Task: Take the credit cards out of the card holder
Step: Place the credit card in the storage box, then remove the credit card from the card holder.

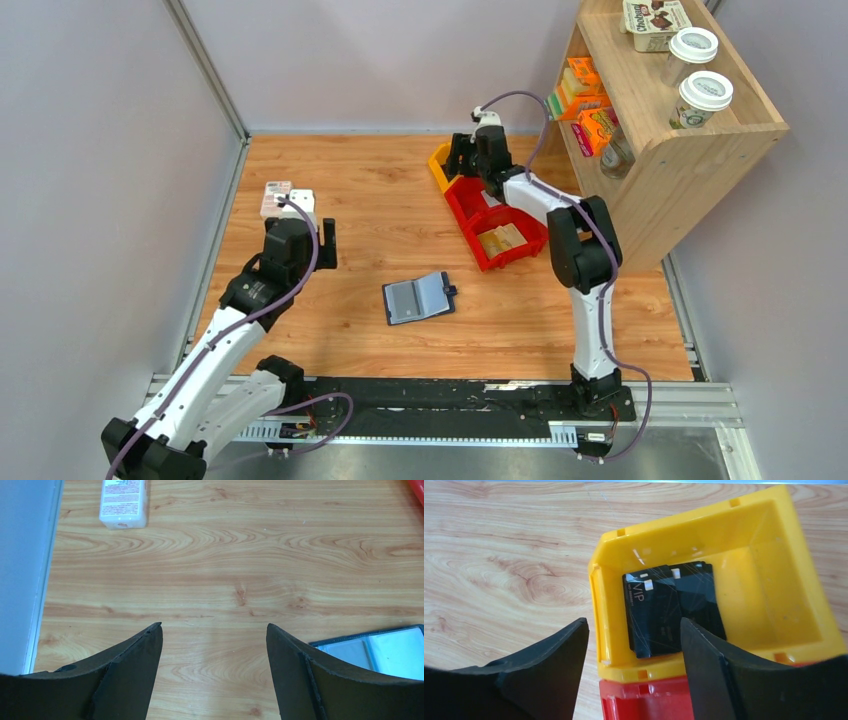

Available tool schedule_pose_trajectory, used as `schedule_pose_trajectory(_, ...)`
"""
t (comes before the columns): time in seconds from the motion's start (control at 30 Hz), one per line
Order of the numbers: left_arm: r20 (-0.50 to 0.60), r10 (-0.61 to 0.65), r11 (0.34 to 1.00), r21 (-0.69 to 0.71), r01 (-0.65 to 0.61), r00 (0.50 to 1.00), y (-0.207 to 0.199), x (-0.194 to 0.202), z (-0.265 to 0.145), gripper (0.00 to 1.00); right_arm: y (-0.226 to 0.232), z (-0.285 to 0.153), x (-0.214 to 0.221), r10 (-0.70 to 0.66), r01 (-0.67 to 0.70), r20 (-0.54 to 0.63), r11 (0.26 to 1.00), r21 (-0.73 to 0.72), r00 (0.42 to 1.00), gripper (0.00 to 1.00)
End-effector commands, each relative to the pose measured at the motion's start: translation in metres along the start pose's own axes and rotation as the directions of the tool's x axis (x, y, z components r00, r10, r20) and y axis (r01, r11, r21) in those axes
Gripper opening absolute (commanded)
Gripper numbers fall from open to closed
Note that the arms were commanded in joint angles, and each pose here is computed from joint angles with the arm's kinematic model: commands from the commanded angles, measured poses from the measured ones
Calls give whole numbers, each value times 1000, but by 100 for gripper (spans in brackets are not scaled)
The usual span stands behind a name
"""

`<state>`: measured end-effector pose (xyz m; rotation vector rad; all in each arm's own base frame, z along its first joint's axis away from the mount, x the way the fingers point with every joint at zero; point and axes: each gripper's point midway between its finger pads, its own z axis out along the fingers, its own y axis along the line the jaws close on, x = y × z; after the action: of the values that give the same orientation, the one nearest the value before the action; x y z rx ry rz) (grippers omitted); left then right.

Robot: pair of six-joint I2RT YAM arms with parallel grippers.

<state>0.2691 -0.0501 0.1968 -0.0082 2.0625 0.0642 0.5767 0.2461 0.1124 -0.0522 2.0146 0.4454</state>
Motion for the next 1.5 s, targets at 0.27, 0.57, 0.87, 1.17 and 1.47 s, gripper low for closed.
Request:
schedule_pose_trajectory(0.27, -44, -85, 986, 136, 91, 995, -27, -11, -12, 82, 85, -132, -10, -145, 141, -90, 989, -48, 985, 85)
schedule_pose_trajectory(0.57, -68, -106, 983, 142, 115, 992, -21, 2, -28, 82, 146, -225, 94, -250, 205, -305, 964, -171, 919, 88)
schedule_pose_trajectory(0.87, -29, -103, 983, 148, 106, 994, -10, 6, -46, 82, 183, -254, 189, -311, 217, -471, 945, -244, 825, 90)
schedule_pose_trajectory(1.17, -72, -112, 974, 189, 124, 991, -18, 18, -49, 82, 194, -244, 241, -354, 238, -606, 934, -267, 713, 84)
schedule_pose_trajectory(1.47, -117, -112, 964, 229, 136, 987, -30, 24, -45, 82, 183, -236, 264, -362, 263, -643, 932, -248, 675, 76)
